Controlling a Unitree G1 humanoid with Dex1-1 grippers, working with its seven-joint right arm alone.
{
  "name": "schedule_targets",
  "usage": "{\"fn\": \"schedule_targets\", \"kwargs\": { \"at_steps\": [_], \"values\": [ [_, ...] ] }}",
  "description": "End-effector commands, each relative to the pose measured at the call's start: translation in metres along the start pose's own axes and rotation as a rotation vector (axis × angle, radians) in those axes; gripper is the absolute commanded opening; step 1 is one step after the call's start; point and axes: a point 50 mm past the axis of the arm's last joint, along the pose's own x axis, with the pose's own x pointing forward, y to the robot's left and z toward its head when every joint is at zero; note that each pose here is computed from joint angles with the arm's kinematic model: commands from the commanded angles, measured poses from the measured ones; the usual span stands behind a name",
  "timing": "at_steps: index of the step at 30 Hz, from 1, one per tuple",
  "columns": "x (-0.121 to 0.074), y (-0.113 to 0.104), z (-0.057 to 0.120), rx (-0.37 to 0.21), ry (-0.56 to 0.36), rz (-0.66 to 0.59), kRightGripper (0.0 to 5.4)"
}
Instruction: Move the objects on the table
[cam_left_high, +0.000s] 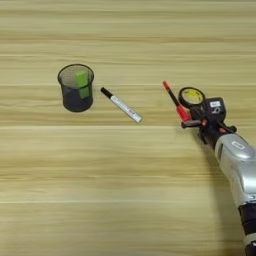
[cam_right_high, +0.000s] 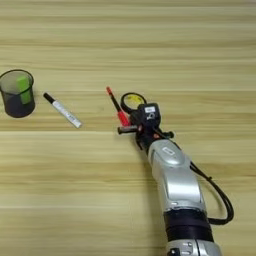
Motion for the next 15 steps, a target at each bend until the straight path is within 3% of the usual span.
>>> {"fn": "schedule_targets", "kwargs": {
  "at_steps": [1,10,15],
  "values": [
    [0.007,-0.005,0.031,-0.047,-0.102,-0.004,0.04],
    [0.017,-0.011,0.02,-0.02,-0.052,-0.008,0.04],
    [0.022,-0.004,0.02,-0.024,-0.055,0.025,0.04]
  ]
}}
